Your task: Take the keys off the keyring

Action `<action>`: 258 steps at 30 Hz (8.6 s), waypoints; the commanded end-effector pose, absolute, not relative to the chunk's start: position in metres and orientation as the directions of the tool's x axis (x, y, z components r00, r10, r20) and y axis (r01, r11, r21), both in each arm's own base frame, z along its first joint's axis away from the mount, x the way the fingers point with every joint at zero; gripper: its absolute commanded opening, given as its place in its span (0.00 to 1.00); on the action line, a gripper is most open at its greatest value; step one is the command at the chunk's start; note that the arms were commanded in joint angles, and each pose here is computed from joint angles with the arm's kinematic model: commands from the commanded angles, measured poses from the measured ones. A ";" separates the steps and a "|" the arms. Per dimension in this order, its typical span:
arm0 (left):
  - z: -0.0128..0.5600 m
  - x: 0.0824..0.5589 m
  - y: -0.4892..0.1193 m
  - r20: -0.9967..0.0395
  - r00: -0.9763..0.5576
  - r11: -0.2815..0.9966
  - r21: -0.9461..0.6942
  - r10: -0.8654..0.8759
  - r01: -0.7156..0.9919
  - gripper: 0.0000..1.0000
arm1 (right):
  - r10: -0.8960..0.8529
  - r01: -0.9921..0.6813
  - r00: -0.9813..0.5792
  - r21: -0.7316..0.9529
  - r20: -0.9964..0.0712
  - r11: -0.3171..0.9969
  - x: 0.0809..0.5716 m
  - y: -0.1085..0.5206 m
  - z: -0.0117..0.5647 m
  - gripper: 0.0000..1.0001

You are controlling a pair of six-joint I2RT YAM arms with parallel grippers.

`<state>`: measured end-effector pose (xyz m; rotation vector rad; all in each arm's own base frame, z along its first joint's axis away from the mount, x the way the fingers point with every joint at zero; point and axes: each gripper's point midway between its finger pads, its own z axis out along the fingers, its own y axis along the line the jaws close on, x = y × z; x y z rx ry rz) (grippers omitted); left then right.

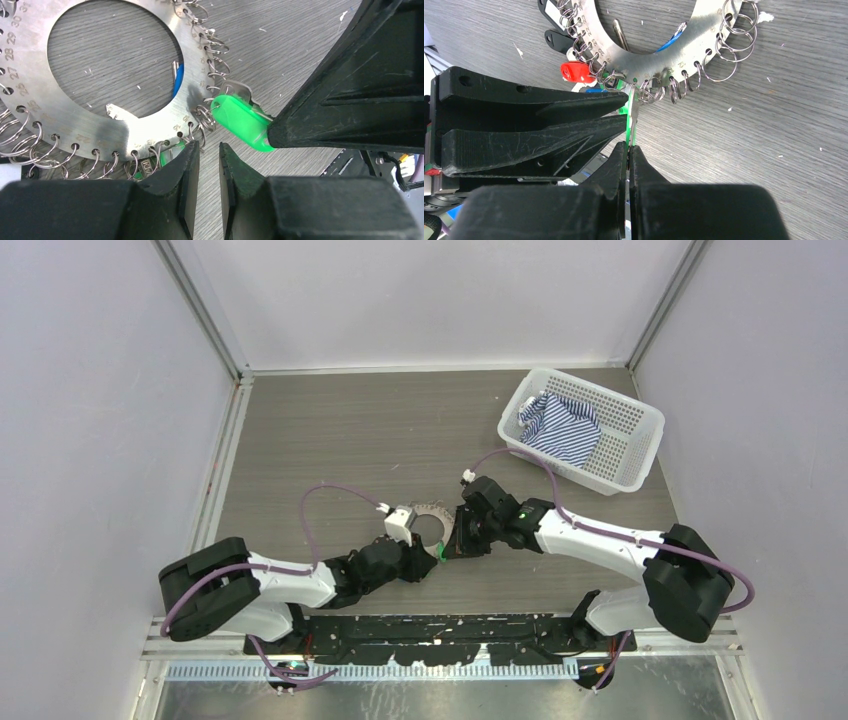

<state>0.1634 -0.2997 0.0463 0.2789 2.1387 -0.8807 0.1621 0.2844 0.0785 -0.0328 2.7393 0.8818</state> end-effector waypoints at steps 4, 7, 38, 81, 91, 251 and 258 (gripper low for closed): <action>0.062 0.168 -0.311 -0.743 -0.648 0.694 -0.556 -0.169 0.457 0.27 | 0.073 -0.130 -0.953 0.616 -0.294 0.777 0.174 0.298 0.103 0.01; 0.061 0.169 -0.309 -0.746 -0.642 0.697 -0.557 -0.179 0.452 0.28 | 0.073 -0.137 -0.950 0.616 -0.302 0.776 0.176 0.299 0.107 0.01; 0.098 0.176 -0.278 -0.963 -0.266 0.678 -0.219 -0.035 0.702 0.28 | 0.040 -0.202 -0.939 0.641 -0.341 0.740 0.187 0.318 0.137 0.01; 0.135 0.200 -0.296 -0.987 0.022 0.476 0.096 0.157 0.874 0.39 | -0.051 -0.419 -0.841 0.590 -0.538 0.690 0.176 0.294 0.178 0.01; 0.130 0.195 -0.295 -0.967 0.056 0.333 0.140 0.248 0.932 0.35 | -0.074 -0.458 -0.817 0.568 -0.571 0.684 0.177 0.292 0.187 0.01; 0.167 0.214 -0.329 -0.997 0.047 0.237 0.031 -0.063 0.971 0.00 | -0.117 -0.336 -0.790 0.265 -0.602 0.904 0.191 0.218 0.154 0.01; 0.163 0.212 -0.330 -0.998 0.026 0.229 0.012 -0.059 0.973 0.07 | -0.120 -0.366 -0.760 0.268 -0.639 0.891 0.199 0.224 0.177 0.01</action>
